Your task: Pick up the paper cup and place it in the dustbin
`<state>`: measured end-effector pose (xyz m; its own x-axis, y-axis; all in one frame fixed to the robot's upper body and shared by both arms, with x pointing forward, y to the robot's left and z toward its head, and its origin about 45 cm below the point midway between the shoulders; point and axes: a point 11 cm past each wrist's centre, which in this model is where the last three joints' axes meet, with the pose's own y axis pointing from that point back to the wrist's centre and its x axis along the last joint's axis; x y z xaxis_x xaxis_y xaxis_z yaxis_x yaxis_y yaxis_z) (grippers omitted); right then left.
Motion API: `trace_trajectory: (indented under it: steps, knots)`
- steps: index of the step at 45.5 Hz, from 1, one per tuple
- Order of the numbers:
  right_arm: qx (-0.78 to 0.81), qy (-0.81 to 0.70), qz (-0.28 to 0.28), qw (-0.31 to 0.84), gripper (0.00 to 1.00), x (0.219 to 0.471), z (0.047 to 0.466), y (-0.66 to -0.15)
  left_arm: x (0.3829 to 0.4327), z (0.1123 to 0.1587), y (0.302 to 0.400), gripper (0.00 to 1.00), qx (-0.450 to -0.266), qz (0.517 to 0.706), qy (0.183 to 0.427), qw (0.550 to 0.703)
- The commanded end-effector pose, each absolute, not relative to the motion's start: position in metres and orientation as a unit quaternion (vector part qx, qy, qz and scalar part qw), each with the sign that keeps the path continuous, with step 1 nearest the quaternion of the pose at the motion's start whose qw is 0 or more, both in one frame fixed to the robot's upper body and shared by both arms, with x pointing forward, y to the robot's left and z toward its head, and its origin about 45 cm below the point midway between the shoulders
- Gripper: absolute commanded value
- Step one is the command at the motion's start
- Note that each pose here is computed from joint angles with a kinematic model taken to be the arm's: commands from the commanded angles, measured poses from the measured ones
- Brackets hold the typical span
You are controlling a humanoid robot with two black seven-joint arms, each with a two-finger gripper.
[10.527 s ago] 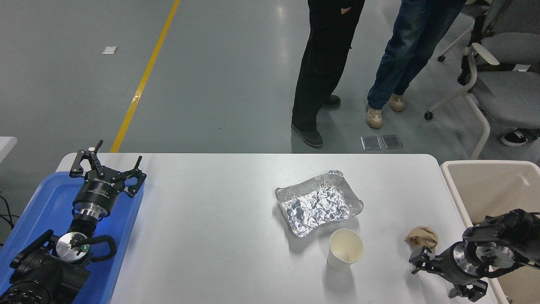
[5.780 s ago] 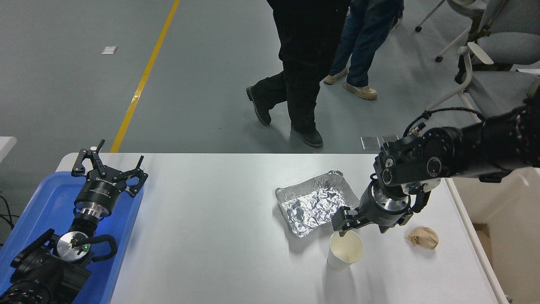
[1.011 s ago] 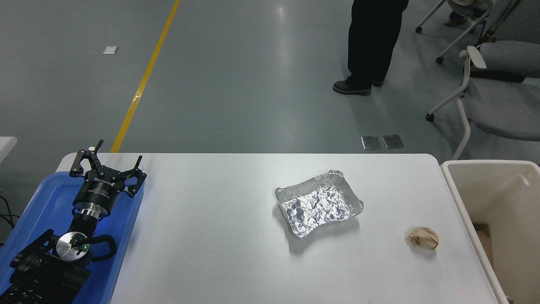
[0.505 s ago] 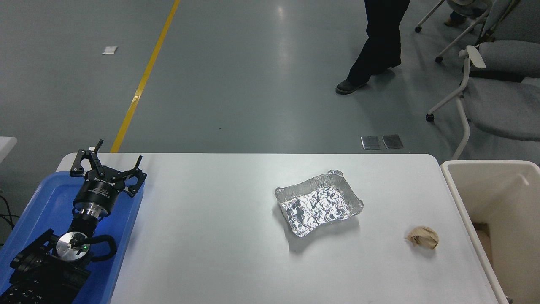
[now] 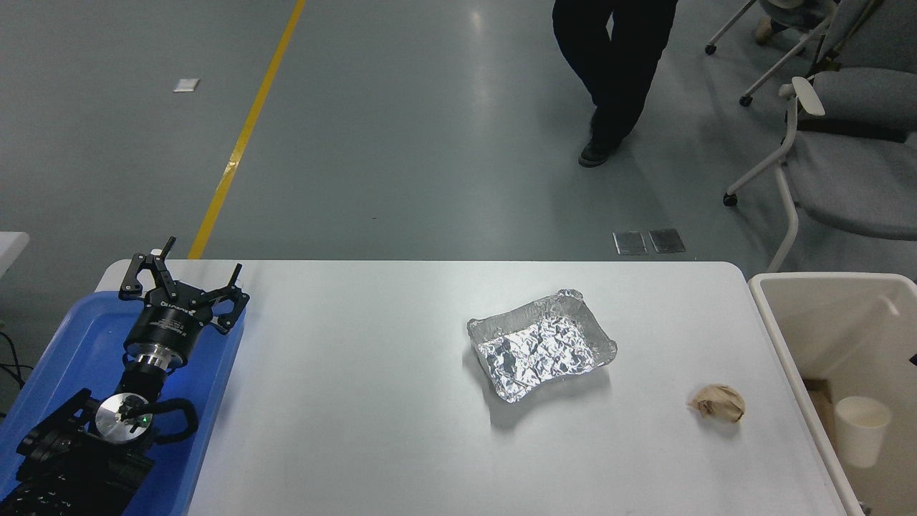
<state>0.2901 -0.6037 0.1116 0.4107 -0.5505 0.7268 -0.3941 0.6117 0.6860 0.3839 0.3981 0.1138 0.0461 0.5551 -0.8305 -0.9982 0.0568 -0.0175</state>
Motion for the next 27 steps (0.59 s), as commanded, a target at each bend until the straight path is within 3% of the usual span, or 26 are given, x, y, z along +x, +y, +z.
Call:
trace_trajectory:
  steps: [1, 13, 27]
  knots:
    - [0.474, -0.521, -0.082, 0.705, 0.93, 0.290, 0.122, -0.591, 0.3840, 0.1136, 0.3976, 0.99, -0.327, 0.602, 0.338, 0.645]
    - [0.515, -0.450, -0.079, 0.725, 1.00, 0.299, 0.158, -0.559, 0.3840, 0.1136, 0.3976, 0.99, -0.327, 0.602, 0.338, 0.645]
    - [0.590, -0.359, -0.095, 0.717, 1.00, 0.307, 0.202, -0.492, 0.3846, 0.1141, 0.3973, 0.99, -0.327, 0.602, 0.338, 0.646]
